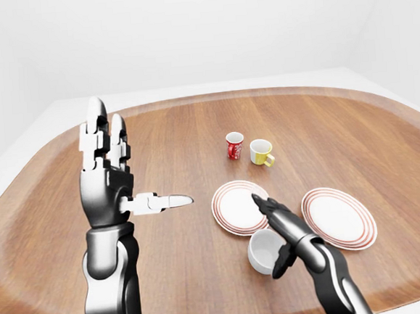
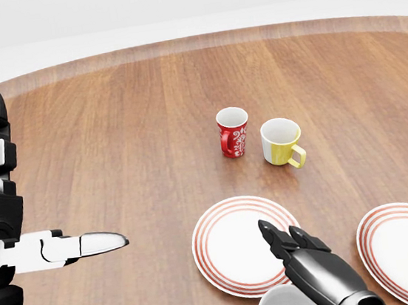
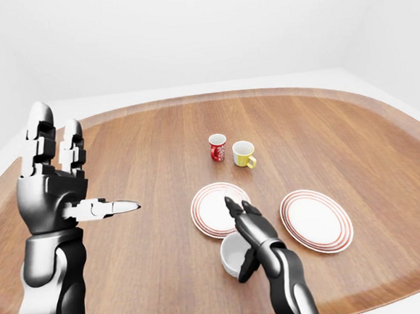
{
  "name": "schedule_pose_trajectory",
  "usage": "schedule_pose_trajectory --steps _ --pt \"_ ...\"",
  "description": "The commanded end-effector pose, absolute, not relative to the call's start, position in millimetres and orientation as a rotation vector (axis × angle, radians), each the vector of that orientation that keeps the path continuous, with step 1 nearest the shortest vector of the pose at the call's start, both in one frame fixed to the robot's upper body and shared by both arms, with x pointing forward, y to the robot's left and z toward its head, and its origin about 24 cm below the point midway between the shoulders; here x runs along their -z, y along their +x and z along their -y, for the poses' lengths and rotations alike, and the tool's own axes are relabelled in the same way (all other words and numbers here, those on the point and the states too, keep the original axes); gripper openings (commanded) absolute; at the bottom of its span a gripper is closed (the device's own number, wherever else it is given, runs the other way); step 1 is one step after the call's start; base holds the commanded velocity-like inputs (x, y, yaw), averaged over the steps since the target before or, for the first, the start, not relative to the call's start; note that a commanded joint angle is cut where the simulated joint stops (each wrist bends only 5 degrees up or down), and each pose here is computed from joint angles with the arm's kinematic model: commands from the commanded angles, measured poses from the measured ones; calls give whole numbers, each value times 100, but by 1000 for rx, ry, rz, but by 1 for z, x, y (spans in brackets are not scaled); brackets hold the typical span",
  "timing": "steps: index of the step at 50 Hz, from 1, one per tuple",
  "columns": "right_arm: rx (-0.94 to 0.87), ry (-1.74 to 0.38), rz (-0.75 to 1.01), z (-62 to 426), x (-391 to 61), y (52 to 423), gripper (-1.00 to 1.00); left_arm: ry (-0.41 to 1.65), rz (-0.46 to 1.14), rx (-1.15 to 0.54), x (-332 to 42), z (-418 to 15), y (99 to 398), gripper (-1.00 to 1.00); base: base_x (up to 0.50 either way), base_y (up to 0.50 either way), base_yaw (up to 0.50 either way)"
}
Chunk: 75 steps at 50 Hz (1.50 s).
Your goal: Put the white mug on the left plate.
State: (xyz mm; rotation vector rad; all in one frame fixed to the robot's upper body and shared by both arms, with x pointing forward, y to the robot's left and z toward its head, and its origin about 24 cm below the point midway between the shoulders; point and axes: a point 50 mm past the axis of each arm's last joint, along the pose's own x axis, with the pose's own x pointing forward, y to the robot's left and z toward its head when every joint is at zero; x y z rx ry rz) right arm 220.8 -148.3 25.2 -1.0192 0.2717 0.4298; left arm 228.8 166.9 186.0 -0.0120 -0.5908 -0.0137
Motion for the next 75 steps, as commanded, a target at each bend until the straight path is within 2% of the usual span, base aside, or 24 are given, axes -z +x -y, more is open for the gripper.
schedule_pose_trajectory --steps 1,46,47,48,49,64,75 --pt "-438 -1031 -278 148 -21 222 100 -12 592 14 -186 -167 229 100 0 0 0" --pt "-506 -1074 -306 144 9 221 100 -15 595 11 -187 -167 229 100 0 0 0" --pt "-508 -1075 -305 143 9 220 88 -15 593 10 -186 -167 229 100 0 0 0" --pt "-506 -1076 -302 143 9 221 -18 -16 592 11 -186 -167 229 100 0 0 0" --pt "-505 -1073 -301 143 9 220 -100 -14 593 11 -186 -167 229 100 0 0 0" --pt "-546 -1068 -293 141 8 214 -100 -14 591 9 -186 -168 229 100 0 0 0" --pt "-593 -1007 -221 131 -29 209 -100 -13 590 10 -186 -168 230 100 0 0 0"
